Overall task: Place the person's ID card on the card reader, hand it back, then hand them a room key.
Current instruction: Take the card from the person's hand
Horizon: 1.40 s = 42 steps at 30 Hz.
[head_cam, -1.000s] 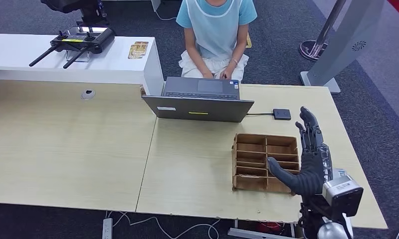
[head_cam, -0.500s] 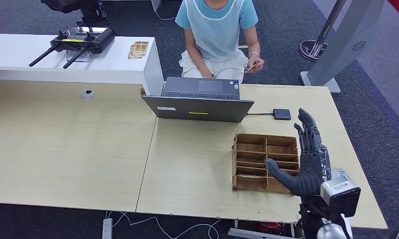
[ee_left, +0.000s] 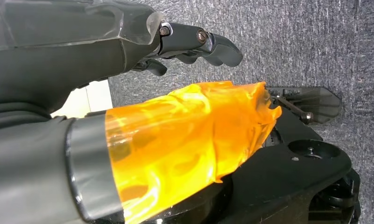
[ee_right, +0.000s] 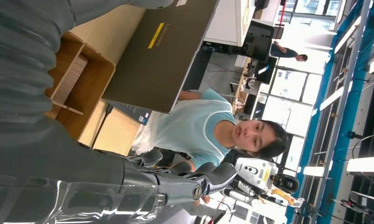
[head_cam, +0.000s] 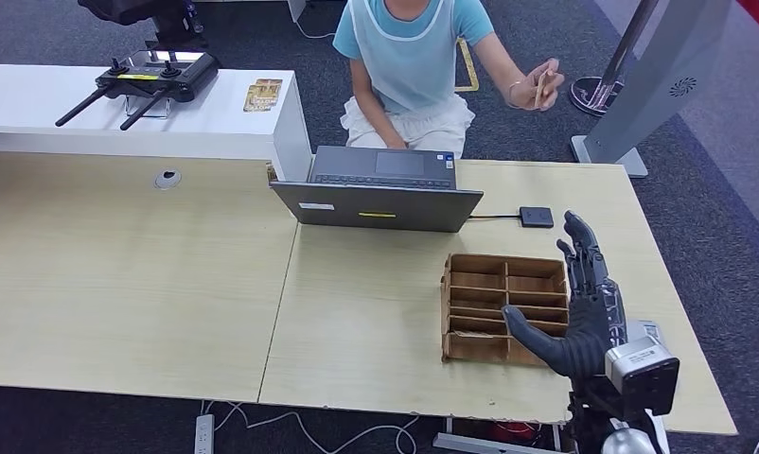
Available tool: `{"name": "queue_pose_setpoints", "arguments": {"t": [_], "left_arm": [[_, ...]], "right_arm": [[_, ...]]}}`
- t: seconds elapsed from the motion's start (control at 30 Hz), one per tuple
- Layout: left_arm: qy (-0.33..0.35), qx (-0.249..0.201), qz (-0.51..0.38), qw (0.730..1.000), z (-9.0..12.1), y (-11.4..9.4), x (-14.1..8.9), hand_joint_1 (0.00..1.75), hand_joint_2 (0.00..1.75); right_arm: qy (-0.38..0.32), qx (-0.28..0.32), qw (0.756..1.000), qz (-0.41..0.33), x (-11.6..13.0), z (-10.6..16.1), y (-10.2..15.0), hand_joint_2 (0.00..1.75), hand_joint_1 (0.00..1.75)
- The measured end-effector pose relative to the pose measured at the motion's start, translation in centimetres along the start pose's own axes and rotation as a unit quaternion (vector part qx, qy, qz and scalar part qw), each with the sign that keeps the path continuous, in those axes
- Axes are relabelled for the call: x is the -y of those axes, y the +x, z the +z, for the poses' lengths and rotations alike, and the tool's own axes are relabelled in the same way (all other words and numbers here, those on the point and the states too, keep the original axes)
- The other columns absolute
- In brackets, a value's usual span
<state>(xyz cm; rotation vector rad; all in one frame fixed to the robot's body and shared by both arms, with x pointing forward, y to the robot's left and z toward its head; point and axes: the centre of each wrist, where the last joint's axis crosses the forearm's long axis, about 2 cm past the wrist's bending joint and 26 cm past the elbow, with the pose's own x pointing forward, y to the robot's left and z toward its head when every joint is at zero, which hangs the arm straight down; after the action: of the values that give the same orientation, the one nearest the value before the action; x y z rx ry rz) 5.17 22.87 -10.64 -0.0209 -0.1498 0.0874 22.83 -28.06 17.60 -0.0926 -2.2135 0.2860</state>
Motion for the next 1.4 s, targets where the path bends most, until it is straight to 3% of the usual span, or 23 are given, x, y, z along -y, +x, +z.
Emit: {"name": "queue_pose_setpoints", "arguments": {"t": [0.2, 0.43, 0.93, 1.13, 1.4], "left_arm": [[0.0, 0.001, -0.003, 1.0, 0.0, 0.0, -0.1, 0.0, 0.0], [0.0, 0.001, -0.013, 1.0, 0.0, 0.1, -0.1, 0.0, 0.0], [-0.009, 0.006, -0.067, 0.998, 0.0, 0.5, 0.1, 0.0, 0.0], [-0.012, 0.008, -0.09, 0.996, 0.0, 0.6, 0.1, 0.0, 0.0], [-0.013, 0.009, -0.101, 0.995, 0.0, 0.8, 0.1, 0.0, 0.0]], "right_arm": [[0.004, 0.001, 1.0, 0.026, 0.1, -0.5, 0.0, 1.75, 0.0], [-0.016, 0.006, 0.982, 0.189, 0.5, -3.6, 0.5, 1.75, 0.0], [-0.07, 0.046, 0.877, 0.472, 2.7, -14.6, 1.6, 1.75, 0.0], [-0.072, 0.01, 0.824, 0.562, 4.5, -18.9, 0.3, 1.75, 0.0], [-0.022, -0.072, 0.805, 0.588, 6.7, -23.5, -2.0, 1.75, 0.0]]}}
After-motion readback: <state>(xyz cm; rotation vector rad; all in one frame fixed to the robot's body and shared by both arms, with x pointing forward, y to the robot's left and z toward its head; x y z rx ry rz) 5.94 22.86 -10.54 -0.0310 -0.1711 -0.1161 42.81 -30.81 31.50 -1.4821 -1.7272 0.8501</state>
